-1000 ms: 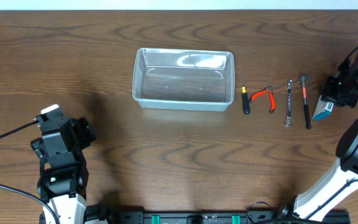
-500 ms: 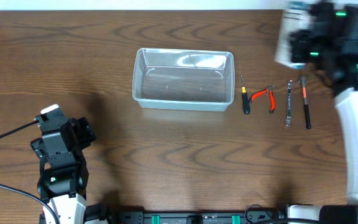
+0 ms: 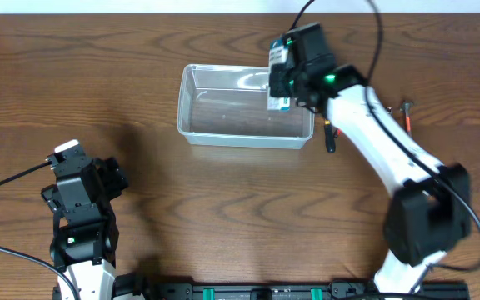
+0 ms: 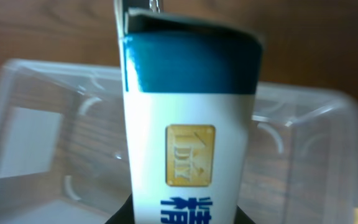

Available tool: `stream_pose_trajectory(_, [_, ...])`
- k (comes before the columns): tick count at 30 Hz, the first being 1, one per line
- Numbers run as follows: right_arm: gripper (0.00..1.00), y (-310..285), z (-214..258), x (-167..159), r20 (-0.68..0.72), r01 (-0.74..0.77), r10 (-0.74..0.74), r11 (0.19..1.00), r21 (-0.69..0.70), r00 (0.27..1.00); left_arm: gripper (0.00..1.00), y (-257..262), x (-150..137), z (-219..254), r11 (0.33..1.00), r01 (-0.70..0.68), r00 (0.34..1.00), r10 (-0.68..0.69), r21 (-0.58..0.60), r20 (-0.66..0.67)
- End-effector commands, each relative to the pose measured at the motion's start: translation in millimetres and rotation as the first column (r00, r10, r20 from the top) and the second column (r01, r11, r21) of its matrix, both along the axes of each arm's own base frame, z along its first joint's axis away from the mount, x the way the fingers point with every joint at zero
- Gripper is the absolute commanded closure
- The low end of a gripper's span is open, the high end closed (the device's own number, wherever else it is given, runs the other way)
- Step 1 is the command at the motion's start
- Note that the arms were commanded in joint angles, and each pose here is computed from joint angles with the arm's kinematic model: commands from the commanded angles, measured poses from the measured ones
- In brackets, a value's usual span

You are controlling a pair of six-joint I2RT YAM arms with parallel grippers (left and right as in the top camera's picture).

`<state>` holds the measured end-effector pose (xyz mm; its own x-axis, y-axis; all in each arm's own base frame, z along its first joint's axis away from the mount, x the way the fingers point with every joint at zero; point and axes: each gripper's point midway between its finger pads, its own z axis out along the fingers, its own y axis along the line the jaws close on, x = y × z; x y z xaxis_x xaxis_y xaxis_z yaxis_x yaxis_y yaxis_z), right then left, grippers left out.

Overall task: Pack container
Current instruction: 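Lift the box and lower it into the container, then release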

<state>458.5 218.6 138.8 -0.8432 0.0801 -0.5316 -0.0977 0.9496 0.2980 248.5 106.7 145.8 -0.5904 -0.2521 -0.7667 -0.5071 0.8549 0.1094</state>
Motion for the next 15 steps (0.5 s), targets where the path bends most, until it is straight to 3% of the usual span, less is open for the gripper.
stream_pose_trajectory(1, [0.99, 4, -20, 0, -0.044, 0.08, -0.08, 0.997, -0.002, 0.996, 0.02, 2, 2, 6, 1.0, 0.003, 1.0, -0.003, 0.021, 0.002])
stream_pose_trajectory(6, [0.99, -10, -41, -1, -0.118, 0.221, -0.22, 0.975, -0.007, 0.968, 0.02, 2, 2, 7, 1.0, 0.003, 1.0, -0.003, 0.021, 0.003])
stream_pose_trajectory(15, [0.95, -22, -52, -15, -0.166, 0.241, -0.251, 0.967, -0.079, 0.954, 0.02, 2, 2, 7, 1.0, 0.003, 1.0, -0.003, 0.021, 0.003])
